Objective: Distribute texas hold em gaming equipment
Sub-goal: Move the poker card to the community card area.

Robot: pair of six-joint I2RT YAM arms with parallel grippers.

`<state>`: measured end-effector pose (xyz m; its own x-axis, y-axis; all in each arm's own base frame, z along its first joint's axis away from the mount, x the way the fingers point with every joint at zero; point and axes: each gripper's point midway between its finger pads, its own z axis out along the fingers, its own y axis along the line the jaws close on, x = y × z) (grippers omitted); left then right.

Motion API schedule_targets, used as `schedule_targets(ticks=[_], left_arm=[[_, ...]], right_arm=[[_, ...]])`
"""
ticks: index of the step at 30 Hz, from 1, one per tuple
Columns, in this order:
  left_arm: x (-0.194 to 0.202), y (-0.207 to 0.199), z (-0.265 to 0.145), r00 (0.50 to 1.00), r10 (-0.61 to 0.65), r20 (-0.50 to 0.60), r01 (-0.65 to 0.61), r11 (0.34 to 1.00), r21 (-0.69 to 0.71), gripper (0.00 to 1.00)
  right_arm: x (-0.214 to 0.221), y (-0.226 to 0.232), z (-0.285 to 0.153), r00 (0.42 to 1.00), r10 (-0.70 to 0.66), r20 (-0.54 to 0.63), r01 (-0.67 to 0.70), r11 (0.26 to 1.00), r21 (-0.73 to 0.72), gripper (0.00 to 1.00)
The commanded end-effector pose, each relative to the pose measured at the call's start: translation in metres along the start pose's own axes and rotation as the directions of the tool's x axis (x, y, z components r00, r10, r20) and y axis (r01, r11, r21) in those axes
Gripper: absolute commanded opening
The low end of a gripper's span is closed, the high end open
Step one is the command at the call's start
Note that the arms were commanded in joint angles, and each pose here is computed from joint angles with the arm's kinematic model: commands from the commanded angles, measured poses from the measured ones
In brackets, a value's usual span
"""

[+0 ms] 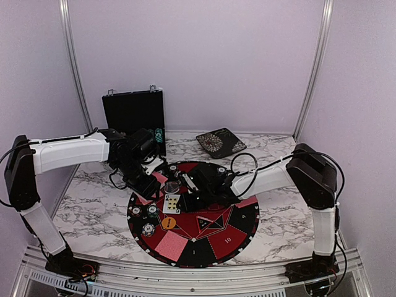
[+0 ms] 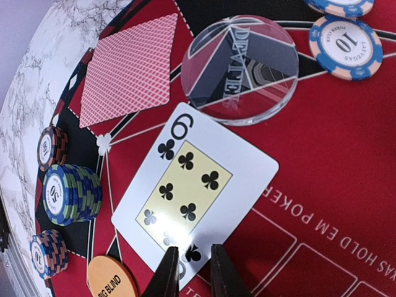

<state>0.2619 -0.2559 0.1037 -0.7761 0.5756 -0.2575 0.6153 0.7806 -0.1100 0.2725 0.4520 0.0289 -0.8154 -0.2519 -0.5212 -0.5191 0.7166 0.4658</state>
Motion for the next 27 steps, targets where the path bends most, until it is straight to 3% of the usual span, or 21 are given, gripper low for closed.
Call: schedule_targets(ticks=[1, 11, 17, 27], left_arm=[[-0.003, -0.003, -0.007, 0.999, 0.005, 0.031, -0.006, 1.000, 0.019, 0.35], [-0.006, -0.006, -0.008, 0.999, 0.007, 0.034, -0.008, 0.999, 0.032, 0.35], [-0.008, -0.011, -0.007, 0.999, 0.016, 0.032, -0.017, 0.999, 0.041, 0.35], [-0.013, -0.027, -0.005, 0.998, 0.061, 0.013, -0.061, 0.997, 0.041, 0.35]], right_arm=[[0.017, 0.003, 0.002, 0.998, -0.010, -0.063, 0.010, 1.000, 0.006, 0.18], [-0.017, 0.013, -0.046, 0.999, 0.030, 0.040, -0.028, 0.998, -0.055, 0.21], [-0.043, 0.029, -0.080, 0.989, 0.098, 0.110, -0.071, 0.971, -0.228, 0.29], [-0.058, 0.051, -0.111, 0.970, 0.218, 0.107, -0.139, 0.859, -0.493, 0.46]])
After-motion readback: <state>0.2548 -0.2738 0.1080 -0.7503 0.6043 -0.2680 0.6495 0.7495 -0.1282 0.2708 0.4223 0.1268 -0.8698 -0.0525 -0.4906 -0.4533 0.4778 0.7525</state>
